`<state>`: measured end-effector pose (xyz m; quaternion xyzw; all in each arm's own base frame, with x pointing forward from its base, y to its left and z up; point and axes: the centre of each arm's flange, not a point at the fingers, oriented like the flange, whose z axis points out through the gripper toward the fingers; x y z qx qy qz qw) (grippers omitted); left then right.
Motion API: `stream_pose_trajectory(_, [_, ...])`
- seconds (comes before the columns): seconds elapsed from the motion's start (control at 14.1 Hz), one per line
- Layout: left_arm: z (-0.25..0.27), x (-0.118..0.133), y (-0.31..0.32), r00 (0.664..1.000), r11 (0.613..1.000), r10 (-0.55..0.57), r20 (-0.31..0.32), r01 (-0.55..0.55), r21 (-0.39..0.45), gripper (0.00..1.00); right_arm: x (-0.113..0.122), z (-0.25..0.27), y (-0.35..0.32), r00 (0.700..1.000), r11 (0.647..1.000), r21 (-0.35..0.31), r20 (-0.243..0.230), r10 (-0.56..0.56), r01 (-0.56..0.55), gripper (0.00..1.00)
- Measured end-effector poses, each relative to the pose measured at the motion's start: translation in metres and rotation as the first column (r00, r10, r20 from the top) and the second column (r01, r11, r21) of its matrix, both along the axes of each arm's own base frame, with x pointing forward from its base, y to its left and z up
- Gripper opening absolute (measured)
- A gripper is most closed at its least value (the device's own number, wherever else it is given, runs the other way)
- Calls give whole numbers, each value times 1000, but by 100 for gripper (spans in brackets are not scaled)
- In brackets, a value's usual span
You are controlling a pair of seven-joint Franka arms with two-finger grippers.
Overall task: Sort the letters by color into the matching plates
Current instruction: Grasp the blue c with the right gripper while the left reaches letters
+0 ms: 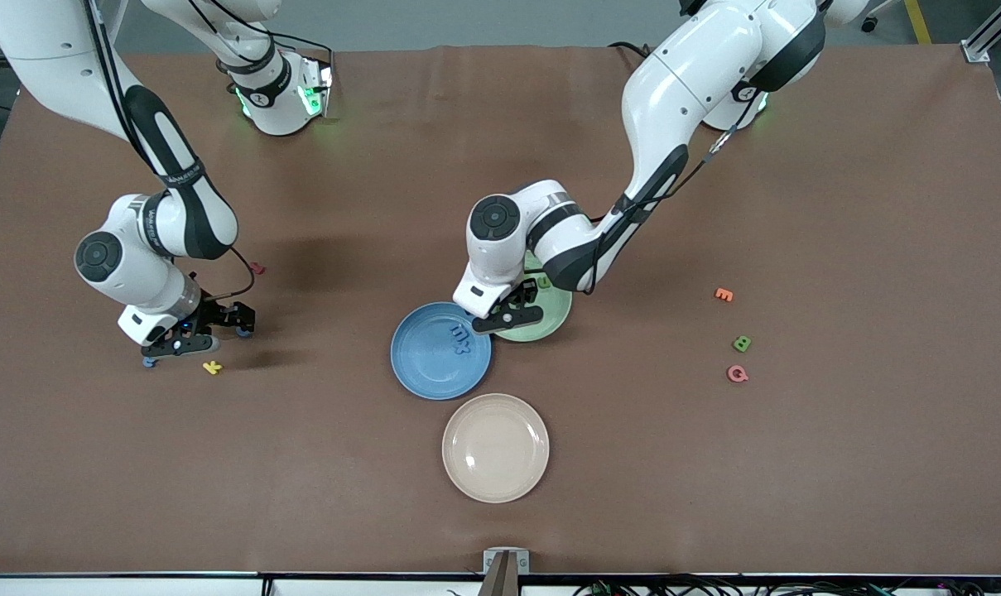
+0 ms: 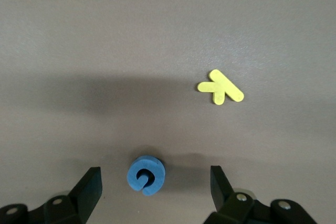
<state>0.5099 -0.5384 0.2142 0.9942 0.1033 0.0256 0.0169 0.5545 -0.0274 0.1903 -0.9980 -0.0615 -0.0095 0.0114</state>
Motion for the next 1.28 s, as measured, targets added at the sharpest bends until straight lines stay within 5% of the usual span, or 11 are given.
stream_pose_trajectory(0.07, [4, 6, 5, 1000, 1000, 12, 1, -12, 0, 95, -1, -4, 0, 1000, 1000, 1, -3, 0, 0, 91])
stream_pose_trajectory(0.5, [29, 42, 80, 999, 998, 43, -29, -41, 38, 95, -6, -18, 1, 1000, 1000, 3, -28, 1, -1, 84])
stream_pose_trajectory(0.85, [45, 52, 174, 995, 999, -31, -99, 35, 37, 95, -7, -19, 2, 999, 1000, 4, -33, 2, -2, 54])
stream_pose_trajectory(0.99, [44, 55, 214, 990, 997, -62, -125, 67, 39, 95, -7, -19, 2, 999, 1000, 4, -32, 2, -2, 49])
stream_pose_trajectory(1.06, [42, 57, 235, 987, 995, -82, -136, 88, 38, 95, -6, -16, 3, 1000, 1000, 4, -30, 4, -4, 37])
stream_pose_trajectory(1.28, [38, 66, 296, 982, 989, -128, -142, 136, 48, 95, -7, -16, 6, 999, 1000, 6, -34, 9, -8, 36])
